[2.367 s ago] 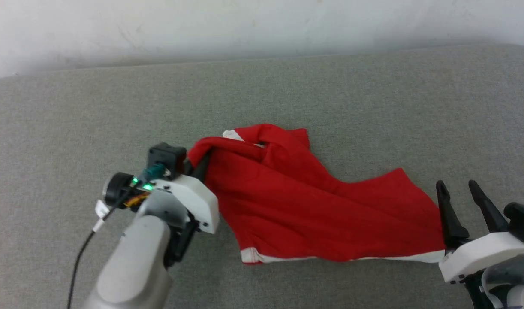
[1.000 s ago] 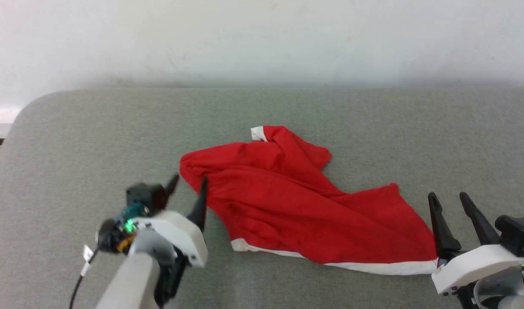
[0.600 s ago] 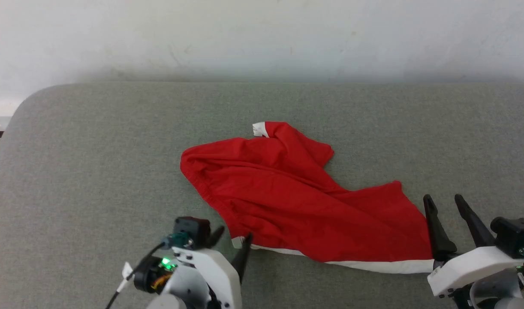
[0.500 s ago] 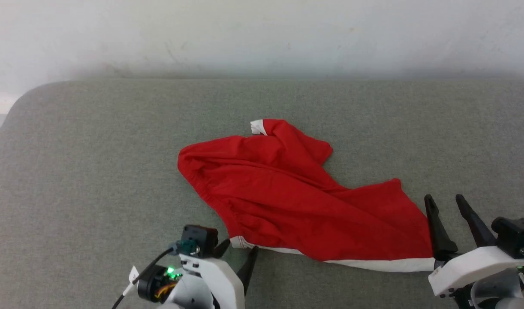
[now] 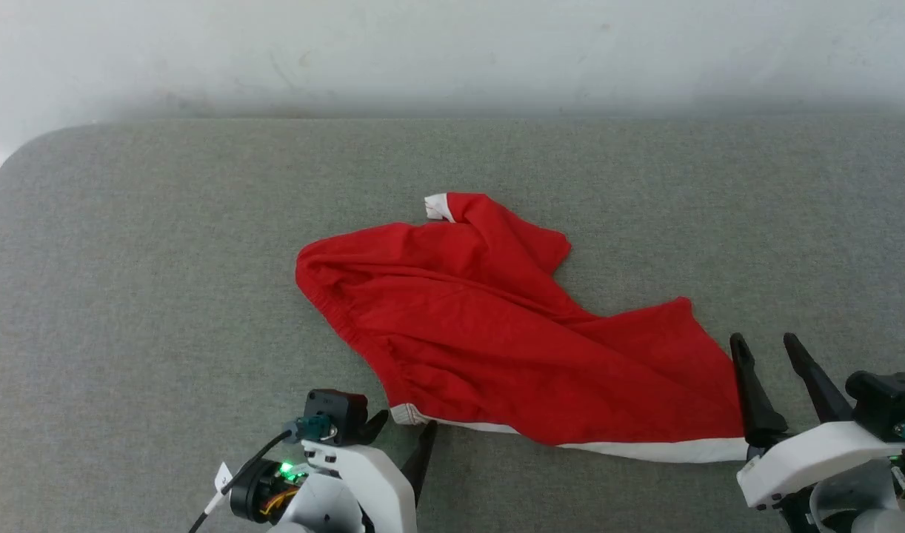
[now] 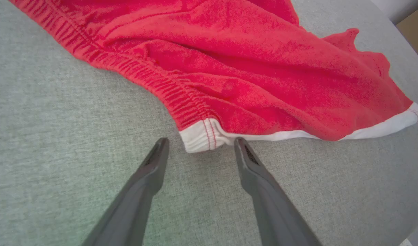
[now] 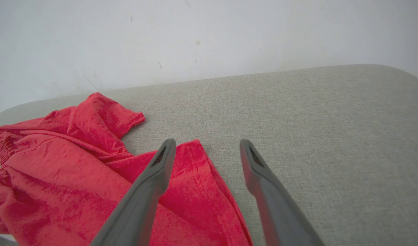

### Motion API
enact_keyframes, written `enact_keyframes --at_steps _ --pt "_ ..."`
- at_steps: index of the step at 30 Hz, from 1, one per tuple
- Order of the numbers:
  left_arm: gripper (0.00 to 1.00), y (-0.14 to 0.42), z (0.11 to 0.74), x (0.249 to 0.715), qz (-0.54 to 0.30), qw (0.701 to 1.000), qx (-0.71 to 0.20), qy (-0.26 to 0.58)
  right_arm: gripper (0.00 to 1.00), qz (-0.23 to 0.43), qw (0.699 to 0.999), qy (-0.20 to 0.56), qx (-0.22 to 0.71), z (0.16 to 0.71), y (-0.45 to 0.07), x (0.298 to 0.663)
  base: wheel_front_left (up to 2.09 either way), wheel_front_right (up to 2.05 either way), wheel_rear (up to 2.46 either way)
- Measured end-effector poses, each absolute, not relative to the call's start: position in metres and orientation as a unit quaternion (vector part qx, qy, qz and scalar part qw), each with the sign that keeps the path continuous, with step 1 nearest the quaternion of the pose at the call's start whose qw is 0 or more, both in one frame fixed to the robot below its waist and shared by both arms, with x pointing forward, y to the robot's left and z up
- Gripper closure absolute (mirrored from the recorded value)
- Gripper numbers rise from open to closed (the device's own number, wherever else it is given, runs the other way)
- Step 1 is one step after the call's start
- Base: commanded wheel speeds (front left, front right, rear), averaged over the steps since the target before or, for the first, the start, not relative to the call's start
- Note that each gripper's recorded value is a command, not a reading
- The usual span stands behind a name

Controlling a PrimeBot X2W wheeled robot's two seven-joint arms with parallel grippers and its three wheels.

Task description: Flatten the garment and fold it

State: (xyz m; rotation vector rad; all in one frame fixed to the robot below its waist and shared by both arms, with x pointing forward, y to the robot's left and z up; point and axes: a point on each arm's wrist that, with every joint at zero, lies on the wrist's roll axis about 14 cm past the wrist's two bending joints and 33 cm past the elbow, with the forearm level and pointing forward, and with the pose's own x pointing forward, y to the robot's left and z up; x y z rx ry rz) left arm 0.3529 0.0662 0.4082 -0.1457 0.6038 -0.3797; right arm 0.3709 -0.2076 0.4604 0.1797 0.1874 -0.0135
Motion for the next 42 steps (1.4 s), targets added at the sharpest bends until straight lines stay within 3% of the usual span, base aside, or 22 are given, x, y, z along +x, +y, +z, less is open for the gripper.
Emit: enact_keyframes --at_steps 4,5,6,14,22,28,42 --pt "0.00 0.066 0.407 0.357 -0.185 0.936 -0.073 0.290 0.00 -0.009 0.991 0.099 0.089 0.456 -0.209 0.370 0.00 0.00 0.00" --pt "0.58 0.065 0.408 0.359 -0.184 0.937 -0.076 0.287 0.00 -0.010 0.991 0.101 0.089 0.456 -0.209 0.370 0.00 0.00 0.00" --pt "1.00 0.066 0.408 0.359 -0.183 0.938 -0.077 0.285 0.00 -0.010 0.991 0.102 0.089 0.455 -0.209 0.370 0.00 0.00 0.00" --pt "1.00 0.067 0.413 0.359 -0.188 0.940 -0.077 0.274 0.00 -0.003 0.988 0.128 0.086 0.445 -0.207 0.368 0.00 0.00 0.00" --pt "1.00 0.069 0.433 0.358 -0.194 0.949 -0.073 0.237 0.00 0.016 0.961 0.267 0.062 0.404 -0.209 0.328 0.00 0.00 0.00" --pt "1.00 0.070 0.435 0.352 -0.196 0.950 -0.068 0.233 0.00 0.004 0.944 0.326 0.046 0.391 -0.215 0.318 0.00 0.00 0.00" --pt "1.00 0.067 0.432 0.348 -0.201 0.948 -0.067 0.238 0.00 0.014 0.936 0.350 0.035 0.387 -0.204 0.313 0.00 0.00 0.00"
